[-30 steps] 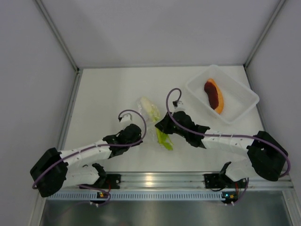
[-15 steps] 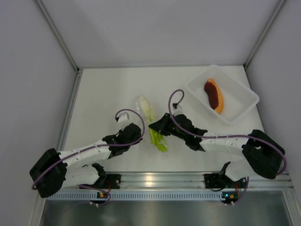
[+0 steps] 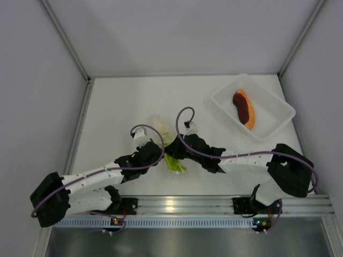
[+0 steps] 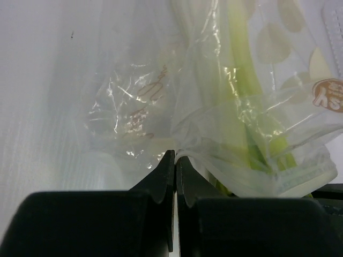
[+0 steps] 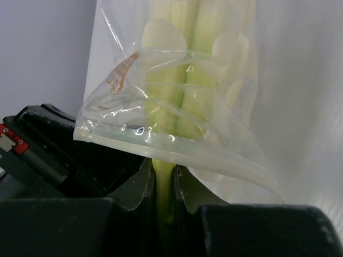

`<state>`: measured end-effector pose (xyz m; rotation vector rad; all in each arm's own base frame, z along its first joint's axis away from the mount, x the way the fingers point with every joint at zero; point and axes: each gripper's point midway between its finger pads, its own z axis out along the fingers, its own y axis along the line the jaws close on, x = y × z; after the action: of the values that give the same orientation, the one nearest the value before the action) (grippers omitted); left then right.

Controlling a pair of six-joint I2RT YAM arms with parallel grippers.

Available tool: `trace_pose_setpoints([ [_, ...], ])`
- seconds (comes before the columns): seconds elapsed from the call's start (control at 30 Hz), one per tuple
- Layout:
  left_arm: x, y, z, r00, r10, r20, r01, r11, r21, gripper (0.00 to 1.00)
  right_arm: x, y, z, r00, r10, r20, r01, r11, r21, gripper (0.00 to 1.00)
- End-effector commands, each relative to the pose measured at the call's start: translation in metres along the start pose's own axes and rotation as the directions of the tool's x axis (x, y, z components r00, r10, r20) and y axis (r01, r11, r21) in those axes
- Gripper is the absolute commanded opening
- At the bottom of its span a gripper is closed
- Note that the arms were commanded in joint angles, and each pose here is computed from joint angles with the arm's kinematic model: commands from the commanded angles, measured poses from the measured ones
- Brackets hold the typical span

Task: Open the zip-top bag and remove the fake food

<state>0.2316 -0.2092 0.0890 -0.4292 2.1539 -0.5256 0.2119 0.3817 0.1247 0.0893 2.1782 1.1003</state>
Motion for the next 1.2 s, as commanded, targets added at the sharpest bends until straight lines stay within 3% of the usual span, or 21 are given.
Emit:
trace_pose_setpoints([
  [0.0, -0.021, -0.006, -0.003, 0.995, -0.037, 0.092, 0.035, 0.999, 0.026, 0.00, 0.000, 0.057, -0.004, 0.993, -0.120, -0.021, 0.115, 0.978, -0.173, 0.00],
  [0.13, -0.028, 0.010, 0.000, 0.993, 0.011, 0.117, -0.004, 0.998, -0.057, 0.00, 0.024, 0.090, -0.026, 0.972, -0.213, -0.095, 0.160, 0.906, -0.392, 0.00],
  [0.33, -0.041, 0.022, 0.004, 0.991, -0.008, 0.131, 0.019, 0.996, -0.086, 0.00, 0.043, 0.095, -0.053, 0.943, -0.304, -0.133, 0.194, 0.830, -0.523, 0.00],
  [0.67, -0.050, 0.038, 0.007, 0.991, -0.006, 0.132, 0.023, 0.991, -0.129, 0.00, 0.036, 0.094, -0.089, 0.909, -0.416, 0.021, 0.339, 0.708, -0.619, 0.00],
  [0.8, -0.048, 0.045, 0.011, 0.994, -0.006, 0.107, 0.023, 0.989, -0.149, 0.00, 0.041, 0.103, -0.106, 0.883, -0.467, 0.048, 0.367, 0.622, -0.692, 0.00],
  [1.17, -0.049, 0.044, 0.021, 0.999, -0.040, 0.027, 0.043, 0.990, -0.136, 0.00, 0.049, 0.097, -0.122, 0.849, -0.518, 0.104, 0.415, 0.530, -0.740, 0.00],
])
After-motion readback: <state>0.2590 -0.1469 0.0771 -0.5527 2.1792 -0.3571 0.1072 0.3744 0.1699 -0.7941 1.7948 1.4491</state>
